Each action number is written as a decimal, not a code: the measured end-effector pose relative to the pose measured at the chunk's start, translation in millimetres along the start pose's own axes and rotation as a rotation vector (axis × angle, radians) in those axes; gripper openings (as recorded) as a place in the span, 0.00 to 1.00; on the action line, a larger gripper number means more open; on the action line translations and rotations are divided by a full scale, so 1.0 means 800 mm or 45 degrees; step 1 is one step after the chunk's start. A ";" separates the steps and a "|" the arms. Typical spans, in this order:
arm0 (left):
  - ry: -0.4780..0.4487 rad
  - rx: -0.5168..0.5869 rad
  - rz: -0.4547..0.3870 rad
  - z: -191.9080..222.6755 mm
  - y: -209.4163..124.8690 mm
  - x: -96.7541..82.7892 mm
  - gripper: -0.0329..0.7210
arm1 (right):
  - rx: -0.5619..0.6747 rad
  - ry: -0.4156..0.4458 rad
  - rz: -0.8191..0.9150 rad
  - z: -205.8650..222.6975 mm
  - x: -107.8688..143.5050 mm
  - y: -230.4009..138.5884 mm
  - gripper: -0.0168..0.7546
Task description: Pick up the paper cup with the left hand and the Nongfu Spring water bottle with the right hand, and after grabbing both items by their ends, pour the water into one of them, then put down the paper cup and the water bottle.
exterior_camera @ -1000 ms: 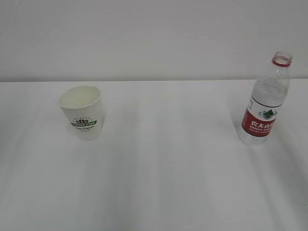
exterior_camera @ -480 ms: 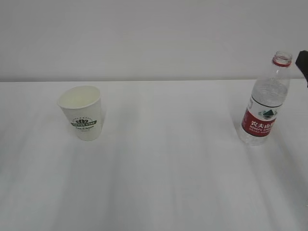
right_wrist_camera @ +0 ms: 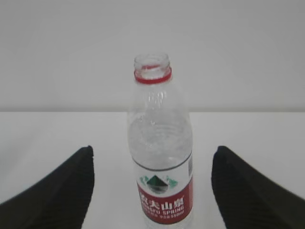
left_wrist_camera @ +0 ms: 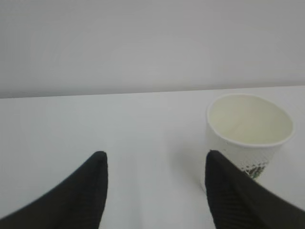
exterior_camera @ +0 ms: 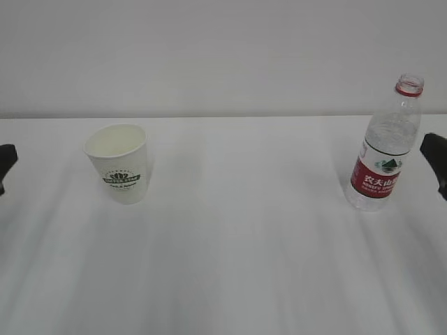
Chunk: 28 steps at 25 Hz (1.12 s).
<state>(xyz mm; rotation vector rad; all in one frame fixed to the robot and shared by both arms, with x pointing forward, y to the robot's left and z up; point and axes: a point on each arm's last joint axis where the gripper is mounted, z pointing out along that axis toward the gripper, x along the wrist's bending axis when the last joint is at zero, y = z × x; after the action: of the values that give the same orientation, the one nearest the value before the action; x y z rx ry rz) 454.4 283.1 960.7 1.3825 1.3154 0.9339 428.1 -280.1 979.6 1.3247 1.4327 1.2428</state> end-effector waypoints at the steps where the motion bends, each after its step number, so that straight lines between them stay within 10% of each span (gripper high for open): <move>1: -0.017 0.001 -0.002 0.000 -0.009 -0.001 0.66 | 0.005 0.004 0.004 -0.001 0.000 -0.007 0.77; 13: -0.097 0.251 -0.052 0.005 -0.103 -0.003 0.66 | 0.038 0.040 0.059 0.007 0.000 -0.069 0.77; 28: -0.144 0.272 -0.034 0.005 -0.108 -0.006 0.65 | 0.251 0.015 0.059 0.031 -0.005 -0.111 0.77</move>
<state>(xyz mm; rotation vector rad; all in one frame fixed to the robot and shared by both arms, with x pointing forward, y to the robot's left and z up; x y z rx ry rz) 437.0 272.4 876.8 1.5533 1.3742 0.7015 435.4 -277.5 887.2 1.4913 1.5731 1.1641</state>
